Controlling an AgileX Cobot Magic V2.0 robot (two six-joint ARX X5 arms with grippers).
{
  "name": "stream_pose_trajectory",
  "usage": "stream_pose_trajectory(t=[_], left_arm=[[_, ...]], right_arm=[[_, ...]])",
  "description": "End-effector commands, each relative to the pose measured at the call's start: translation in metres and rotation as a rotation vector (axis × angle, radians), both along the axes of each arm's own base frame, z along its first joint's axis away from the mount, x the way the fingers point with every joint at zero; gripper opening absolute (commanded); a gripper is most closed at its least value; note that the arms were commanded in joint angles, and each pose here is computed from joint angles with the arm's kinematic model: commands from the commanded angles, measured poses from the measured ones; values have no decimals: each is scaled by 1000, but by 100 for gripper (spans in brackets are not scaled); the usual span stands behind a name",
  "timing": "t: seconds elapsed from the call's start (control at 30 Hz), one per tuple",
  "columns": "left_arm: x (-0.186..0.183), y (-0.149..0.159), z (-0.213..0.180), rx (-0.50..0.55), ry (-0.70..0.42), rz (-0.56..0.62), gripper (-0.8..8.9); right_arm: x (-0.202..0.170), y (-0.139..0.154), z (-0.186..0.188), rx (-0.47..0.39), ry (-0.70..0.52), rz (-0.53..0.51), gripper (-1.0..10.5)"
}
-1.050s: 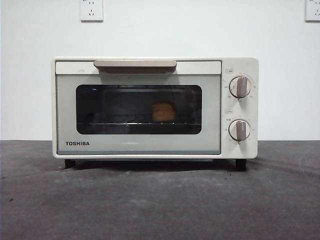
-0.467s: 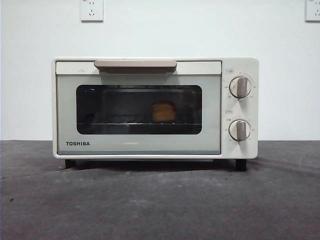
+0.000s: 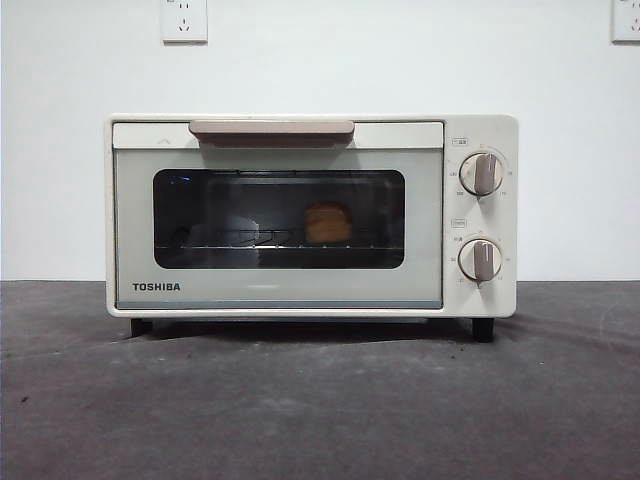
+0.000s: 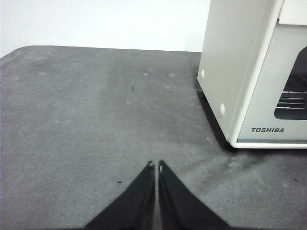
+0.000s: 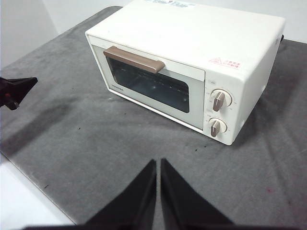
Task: The left arm flap open the oven, the right arm pick bread and place it into oven, the left arm flap close the oven
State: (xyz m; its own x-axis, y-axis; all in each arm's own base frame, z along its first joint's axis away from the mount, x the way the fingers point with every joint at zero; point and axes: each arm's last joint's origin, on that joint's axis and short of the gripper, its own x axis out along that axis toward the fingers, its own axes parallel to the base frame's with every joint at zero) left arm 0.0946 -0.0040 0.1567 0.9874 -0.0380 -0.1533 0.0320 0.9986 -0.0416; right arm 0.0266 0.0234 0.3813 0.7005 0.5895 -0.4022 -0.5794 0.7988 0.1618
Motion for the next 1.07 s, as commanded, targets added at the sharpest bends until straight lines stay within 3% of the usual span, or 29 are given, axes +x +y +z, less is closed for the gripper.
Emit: stream_pose_trajectory(t=[0.03, 0.7, 0.93, 1.07], left_arm=[[1, 0, -8, 10, 26, 5, 22], [1, 0, -8, 10, 26, 5, 22], [1, 0, -8, 10, 26, 5, 22], [1, 0, -8, 10, 26, 5, 22]], right_arm=[[-1, 0, 6, 10, -26, 14, 10], [2, 1, 2, -2, -20, -2, 10], [21, 5, -24, -133, -103, -284, 10], [40, 12, -59, -206, -259, -351, 10]])
